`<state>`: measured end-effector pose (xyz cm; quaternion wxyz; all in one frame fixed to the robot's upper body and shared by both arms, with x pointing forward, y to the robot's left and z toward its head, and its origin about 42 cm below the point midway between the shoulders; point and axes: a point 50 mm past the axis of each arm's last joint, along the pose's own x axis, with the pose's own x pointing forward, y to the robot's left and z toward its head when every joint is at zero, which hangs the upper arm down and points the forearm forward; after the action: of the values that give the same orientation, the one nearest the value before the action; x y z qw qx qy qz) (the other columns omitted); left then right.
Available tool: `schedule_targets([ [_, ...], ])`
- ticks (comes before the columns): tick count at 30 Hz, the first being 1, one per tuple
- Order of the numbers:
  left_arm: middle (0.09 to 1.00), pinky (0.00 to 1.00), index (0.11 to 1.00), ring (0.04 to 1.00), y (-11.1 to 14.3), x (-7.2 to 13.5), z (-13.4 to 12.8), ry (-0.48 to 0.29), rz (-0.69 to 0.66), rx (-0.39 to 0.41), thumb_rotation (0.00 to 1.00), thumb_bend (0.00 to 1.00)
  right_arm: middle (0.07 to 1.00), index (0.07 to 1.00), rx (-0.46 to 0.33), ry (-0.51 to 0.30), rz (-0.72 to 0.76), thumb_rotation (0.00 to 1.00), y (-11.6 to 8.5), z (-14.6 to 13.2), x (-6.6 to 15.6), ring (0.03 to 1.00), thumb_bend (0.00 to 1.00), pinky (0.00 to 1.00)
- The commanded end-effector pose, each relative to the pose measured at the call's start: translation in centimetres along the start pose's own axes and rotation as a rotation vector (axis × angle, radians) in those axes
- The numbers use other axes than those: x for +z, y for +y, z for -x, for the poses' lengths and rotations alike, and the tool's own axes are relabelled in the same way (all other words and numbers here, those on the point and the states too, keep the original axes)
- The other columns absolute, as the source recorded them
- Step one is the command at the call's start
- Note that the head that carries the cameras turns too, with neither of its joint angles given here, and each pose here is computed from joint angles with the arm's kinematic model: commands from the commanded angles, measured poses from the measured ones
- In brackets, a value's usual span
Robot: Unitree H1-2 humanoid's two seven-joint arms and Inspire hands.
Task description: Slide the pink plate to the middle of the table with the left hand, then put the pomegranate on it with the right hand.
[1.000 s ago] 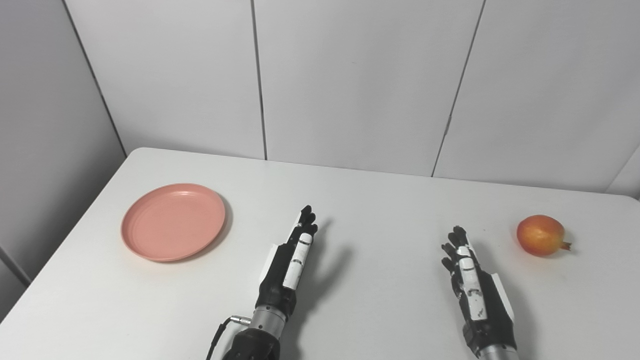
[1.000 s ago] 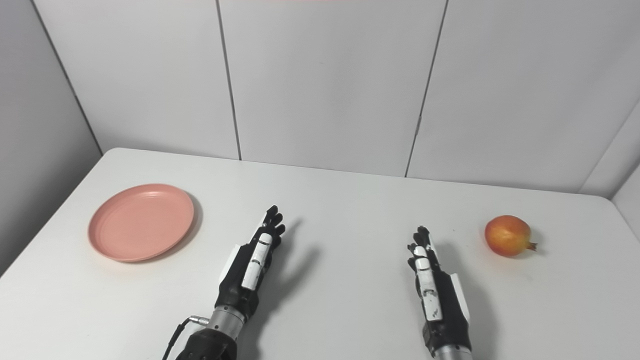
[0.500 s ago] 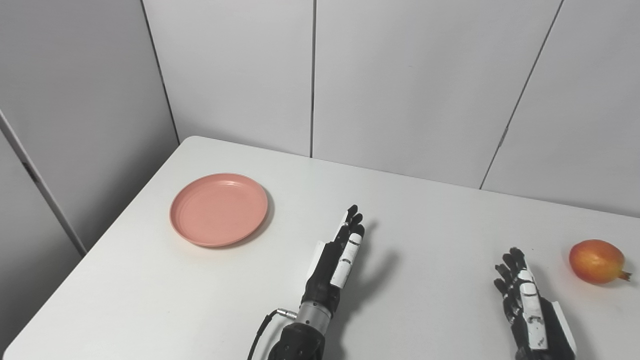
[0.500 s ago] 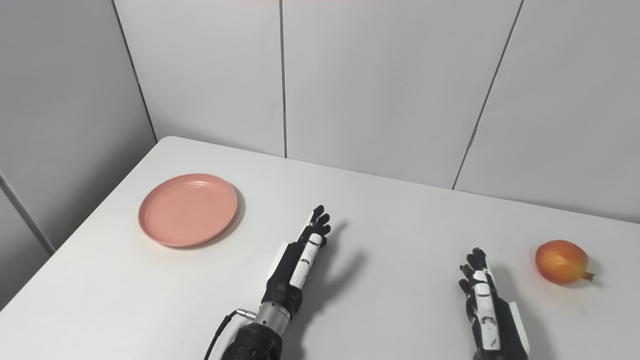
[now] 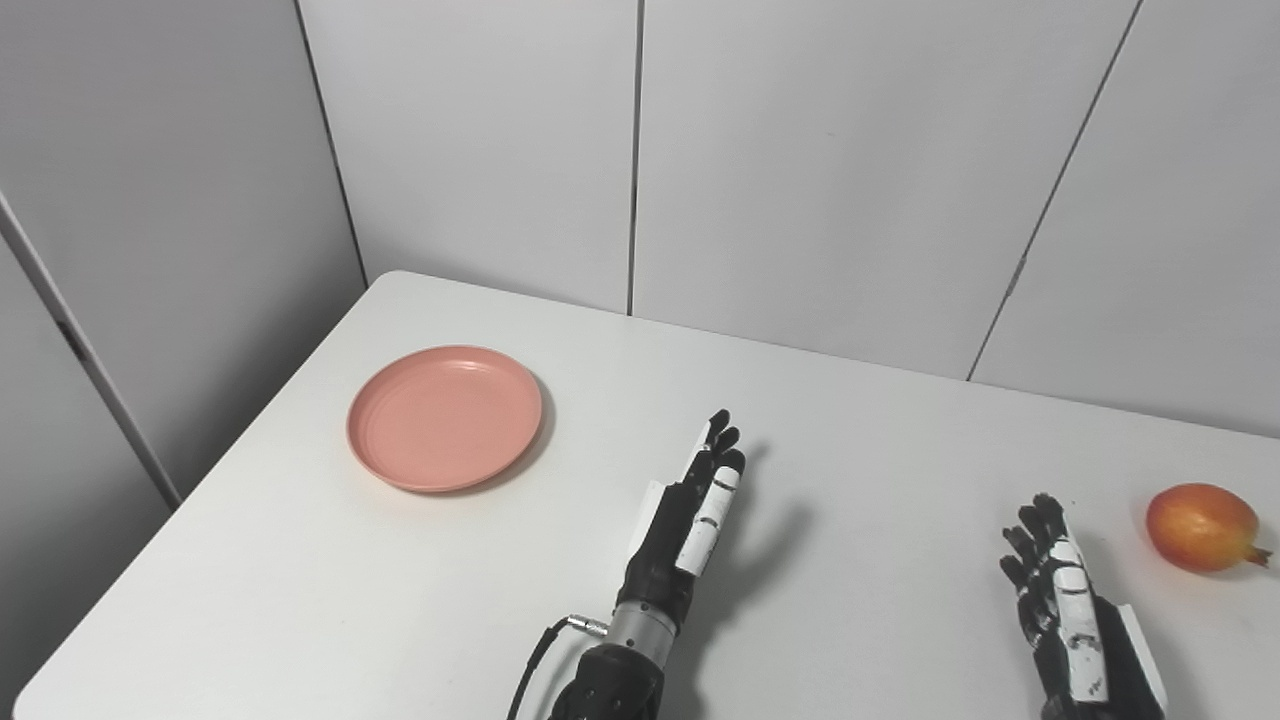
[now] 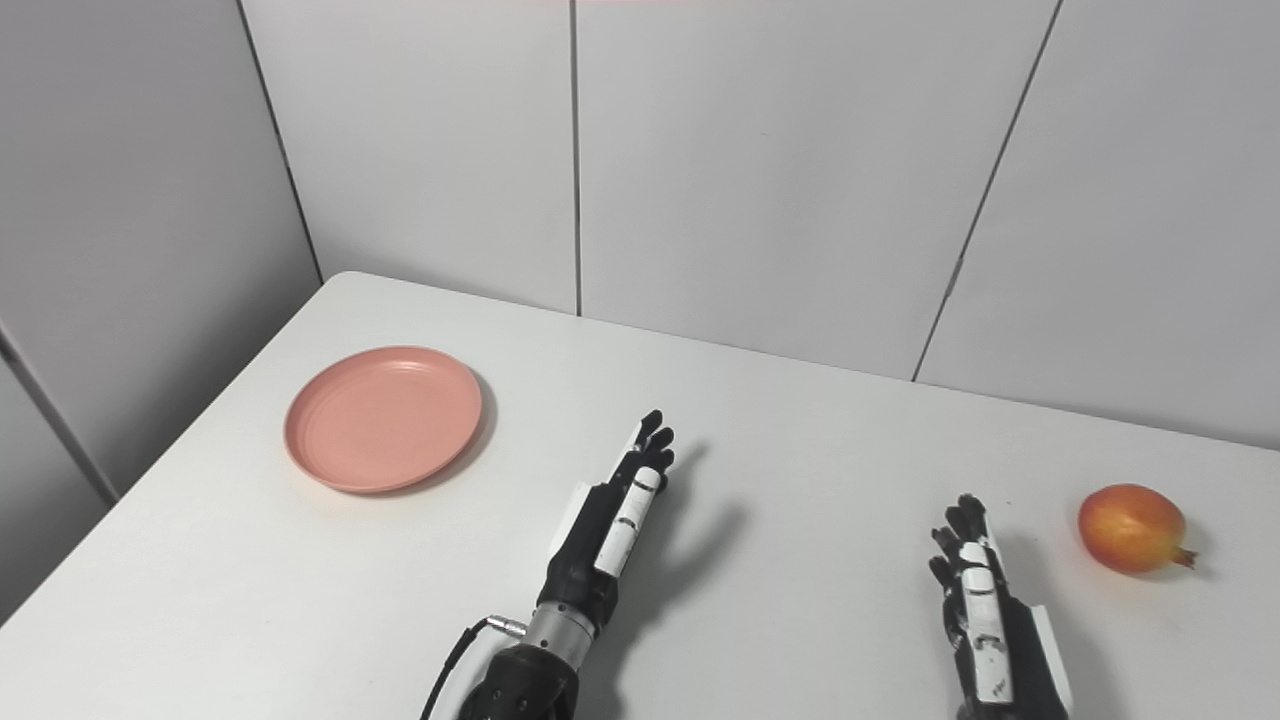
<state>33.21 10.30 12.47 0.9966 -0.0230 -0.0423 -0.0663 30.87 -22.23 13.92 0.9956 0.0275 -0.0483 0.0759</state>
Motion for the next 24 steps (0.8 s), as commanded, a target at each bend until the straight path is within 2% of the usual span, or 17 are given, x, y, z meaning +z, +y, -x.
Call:
schedule_targets([
  [1,0.979,0.96,0.973,0.968,-1.5,1.1,-0.7,-0.035,0.023,-0.040,1.00,0.44,1.000,1.000,0.011,-0.091,0.017,1.00,0.2,-0.5,1.8,1.000,0.20,1.00],
  [15,0.976,0.94,0.967,0.961,-0.6,2.2,-0.6,-0.085,-0.003,-0.030,1.00,0.45,1.000,1.000,0.014,-0.096,0.018,1.00,0.7,-0.6,1.7,1.000,0.19,1.00],
  [21,0.972,0.95,0.963,0.957,-0.1,3.2,-0.5,-0.117,-0.030,-0.026,1.00,0.47,1.000,1.000,0.017,-0.097,0.023,1.00,0.7,-0.7,1.5,1.000,0.18,1.00],
  [24,0.968,0.94,0.956,0.949,0.4,4.7,-0.4,-0.159,-0.045,-0.007,1.00,0.47,1.000,1.000,0.019,-0.092,0.012,1.00,0.9,-0.7,1.5,1.000,0.19,1.00],
])
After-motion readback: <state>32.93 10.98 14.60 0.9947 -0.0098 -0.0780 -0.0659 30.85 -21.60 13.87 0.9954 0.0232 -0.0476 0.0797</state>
